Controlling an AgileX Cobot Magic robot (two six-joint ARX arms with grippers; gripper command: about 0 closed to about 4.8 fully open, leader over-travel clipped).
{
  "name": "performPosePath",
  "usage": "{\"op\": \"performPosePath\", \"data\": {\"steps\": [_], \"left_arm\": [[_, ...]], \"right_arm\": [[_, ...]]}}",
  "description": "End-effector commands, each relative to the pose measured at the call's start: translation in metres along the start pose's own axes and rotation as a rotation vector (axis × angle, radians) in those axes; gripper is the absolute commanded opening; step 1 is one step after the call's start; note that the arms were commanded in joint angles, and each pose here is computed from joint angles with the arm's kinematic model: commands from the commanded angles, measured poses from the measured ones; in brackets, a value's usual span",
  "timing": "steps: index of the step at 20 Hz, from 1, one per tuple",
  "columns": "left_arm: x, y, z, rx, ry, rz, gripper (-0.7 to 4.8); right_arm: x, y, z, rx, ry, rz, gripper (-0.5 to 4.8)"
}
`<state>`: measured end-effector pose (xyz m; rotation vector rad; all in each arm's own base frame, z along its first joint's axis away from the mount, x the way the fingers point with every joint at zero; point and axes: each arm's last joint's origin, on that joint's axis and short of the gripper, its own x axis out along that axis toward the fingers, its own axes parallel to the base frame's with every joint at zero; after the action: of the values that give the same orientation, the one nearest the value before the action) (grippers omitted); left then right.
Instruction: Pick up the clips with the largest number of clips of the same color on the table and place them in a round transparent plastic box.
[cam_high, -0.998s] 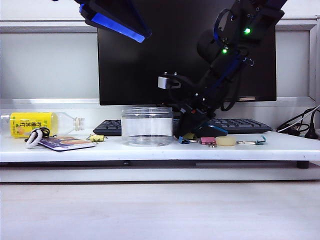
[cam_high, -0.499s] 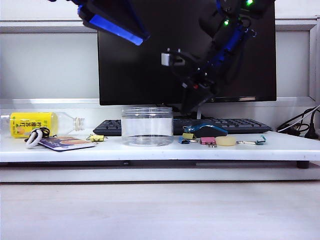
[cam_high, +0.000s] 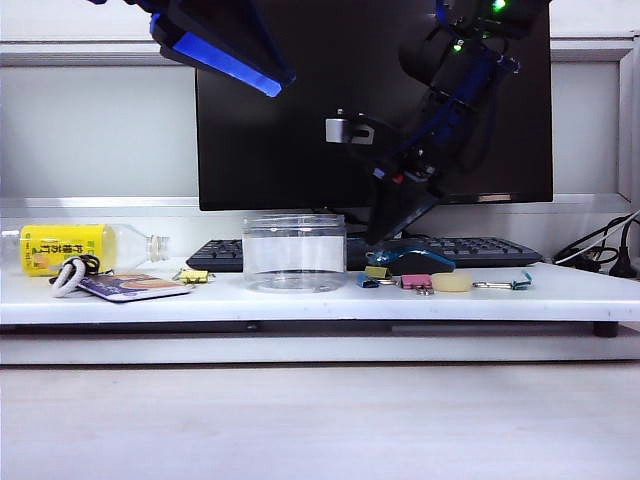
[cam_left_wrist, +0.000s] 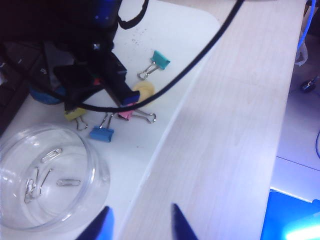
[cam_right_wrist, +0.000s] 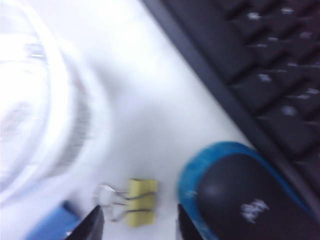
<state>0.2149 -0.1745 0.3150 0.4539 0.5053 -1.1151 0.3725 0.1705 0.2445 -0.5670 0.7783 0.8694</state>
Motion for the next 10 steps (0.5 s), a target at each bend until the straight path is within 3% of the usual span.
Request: {"op": "performPosePath", "data": {"steps": [1,8,10], "left_arm": [[-0.001,0.0,0.002,0.001,-0.009,-0.001,1.61],[-0.001,0.0,0.002,0.004,-0.009,-0.001,1.61],[-0.001,0.0,0.002,0.004,-0.009,-0.001,1.61]], "right_arm": [[0.0,0.001,0.002,-0.006,-0.013,0.01,1.9],[0.009,0.002,0.001,-0.004,-0.014,0.039,1.85],[0.011,0.002,0.001,-0.007,-0.022,0.034,1.34]]}}
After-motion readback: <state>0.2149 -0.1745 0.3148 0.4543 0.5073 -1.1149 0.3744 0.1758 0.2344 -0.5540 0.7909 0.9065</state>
